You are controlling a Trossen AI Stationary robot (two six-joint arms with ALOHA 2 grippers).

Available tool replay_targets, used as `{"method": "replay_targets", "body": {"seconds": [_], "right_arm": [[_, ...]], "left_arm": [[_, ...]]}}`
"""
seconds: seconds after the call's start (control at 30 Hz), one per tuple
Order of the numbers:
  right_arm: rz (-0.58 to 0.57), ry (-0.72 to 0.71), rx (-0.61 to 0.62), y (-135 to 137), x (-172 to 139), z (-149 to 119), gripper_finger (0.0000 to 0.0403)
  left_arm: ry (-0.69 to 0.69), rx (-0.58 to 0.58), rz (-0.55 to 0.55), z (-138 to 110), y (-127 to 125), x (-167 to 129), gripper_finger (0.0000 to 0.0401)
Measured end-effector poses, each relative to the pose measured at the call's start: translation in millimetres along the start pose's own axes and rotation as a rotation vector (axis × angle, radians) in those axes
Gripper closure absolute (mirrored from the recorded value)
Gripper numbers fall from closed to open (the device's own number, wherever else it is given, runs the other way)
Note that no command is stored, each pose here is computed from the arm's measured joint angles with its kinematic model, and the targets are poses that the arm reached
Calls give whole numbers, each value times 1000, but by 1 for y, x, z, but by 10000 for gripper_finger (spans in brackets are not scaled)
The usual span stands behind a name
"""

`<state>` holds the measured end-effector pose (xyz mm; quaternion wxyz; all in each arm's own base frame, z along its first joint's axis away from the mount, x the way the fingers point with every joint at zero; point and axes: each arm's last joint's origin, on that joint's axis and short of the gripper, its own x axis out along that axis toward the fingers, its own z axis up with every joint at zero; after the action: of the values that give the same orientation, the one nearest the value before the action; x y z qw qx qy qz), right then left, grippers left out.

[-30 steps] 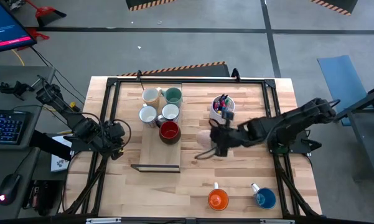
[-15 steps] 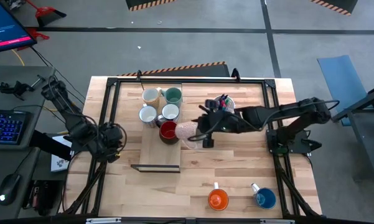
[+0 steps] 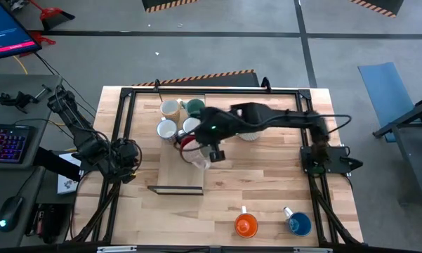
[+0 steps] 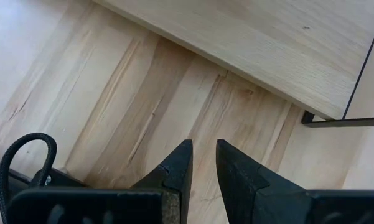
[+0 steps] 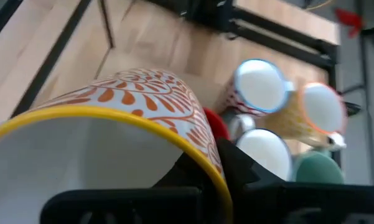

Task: Place coffee mugs
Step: Put the orange patterned mug on the shelf

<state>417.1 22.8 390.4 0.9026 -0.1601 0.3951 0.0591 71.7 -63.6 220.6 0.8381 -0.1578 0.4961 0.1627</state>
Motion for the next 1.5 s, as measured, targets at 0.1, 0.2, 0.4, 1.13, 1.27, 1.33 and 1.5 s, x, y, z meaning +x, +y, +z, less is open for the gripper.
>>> {"method": "replay_targets", "body": {"seconds": [0.1,0.2,0.4,1.13,1.27,1.33,1.5], "right_arm": [[44,52,-26,1,18,5,403],[82,67,-31,3,38,-3,403],[107,73,34,5,54,-10,403],[143,117,65,39,82,-7,403],[118,151,51,43,92,-10,403],[118,162,46,43,96,-12,403],[115,175,26,41,107,-15,403]], "left_arm": [[0,0,0,0,0,0,339],[0,0,0,0,0,0,339],[1,2,1,0,0,0,339],[4,12,1,0,-1,0,339],[5,15,5,0,-1,1,339],[5,14,4,0,-2,1,339],[4,15,7,0,-3,2,339]]}}
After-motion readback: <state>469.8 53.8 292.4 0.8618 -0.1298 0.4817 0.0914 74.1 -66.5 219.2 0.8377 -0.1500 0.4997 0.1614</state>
